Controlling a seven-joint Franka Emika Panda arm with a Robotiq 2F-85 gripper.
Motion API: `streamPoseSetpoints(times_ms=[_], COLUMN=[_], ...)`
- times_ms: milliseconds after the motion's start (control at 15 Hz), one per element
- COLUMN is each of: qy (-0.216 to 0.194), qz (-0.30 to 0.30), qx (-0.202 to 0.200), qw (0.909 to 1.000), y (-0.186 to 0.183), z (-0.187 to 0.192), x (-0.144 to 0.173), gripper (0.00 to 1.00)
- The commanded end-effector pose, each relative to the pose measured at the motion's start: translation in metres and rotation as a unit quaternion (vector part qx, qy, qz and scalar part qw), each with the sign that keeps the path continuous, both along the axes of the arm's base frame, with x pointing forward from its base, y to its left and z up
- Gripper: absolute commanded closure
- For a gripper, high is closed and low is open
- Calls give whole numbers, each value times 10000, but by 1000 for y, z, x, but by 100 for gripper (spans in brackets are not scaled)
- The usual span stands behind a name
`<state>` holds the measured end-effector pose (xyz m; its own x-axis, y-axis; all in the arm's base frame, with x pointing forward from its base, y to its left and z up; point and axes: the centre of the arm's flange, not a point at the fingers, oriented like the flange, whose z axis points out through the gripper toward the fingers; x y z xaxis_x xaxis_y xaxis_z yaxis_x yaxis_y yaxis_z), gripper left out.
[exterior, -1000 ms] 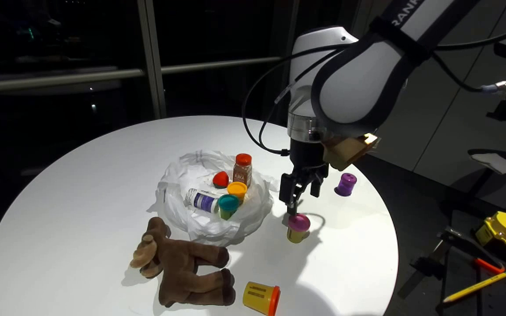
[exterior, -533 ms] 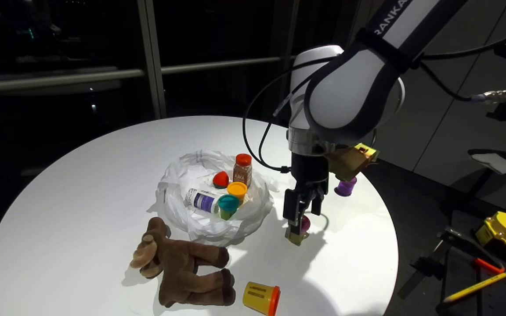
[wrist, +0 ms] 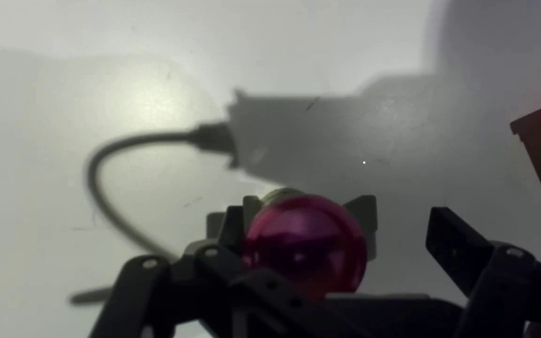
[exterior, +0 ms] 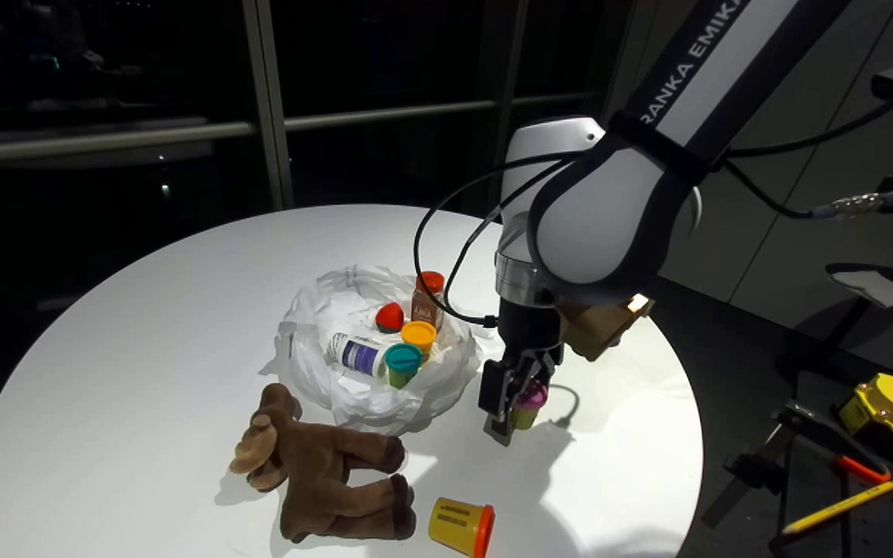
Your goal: Put the objects on the table into the plastic bag.
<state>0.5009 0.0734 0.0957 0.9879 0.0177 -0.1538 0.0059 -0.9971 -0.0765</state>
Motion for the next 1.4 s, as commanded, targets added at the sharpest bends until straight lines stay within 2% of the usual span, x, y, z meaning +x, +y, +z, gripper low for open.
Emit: streamPoseSetpoints(times_ms=[0,267,467,667,867,1133,1333], qy=[-382,-713,-922,-1000,-950,-976,-1265], qz=[-232,-433,-627,-728,-743,-839,-984], qx=[-190,-584,-872,-1265,-1422,-1361,-1112], qw=[9988,9948,9899,9842,9825,9823,9808], y=[7,0,-4,7,34,84,115], z=[-2,6,20,46,81,129,143], x=[8,3,2,11,30,79,130], gripper=[25,58,79,80,80,80,80])
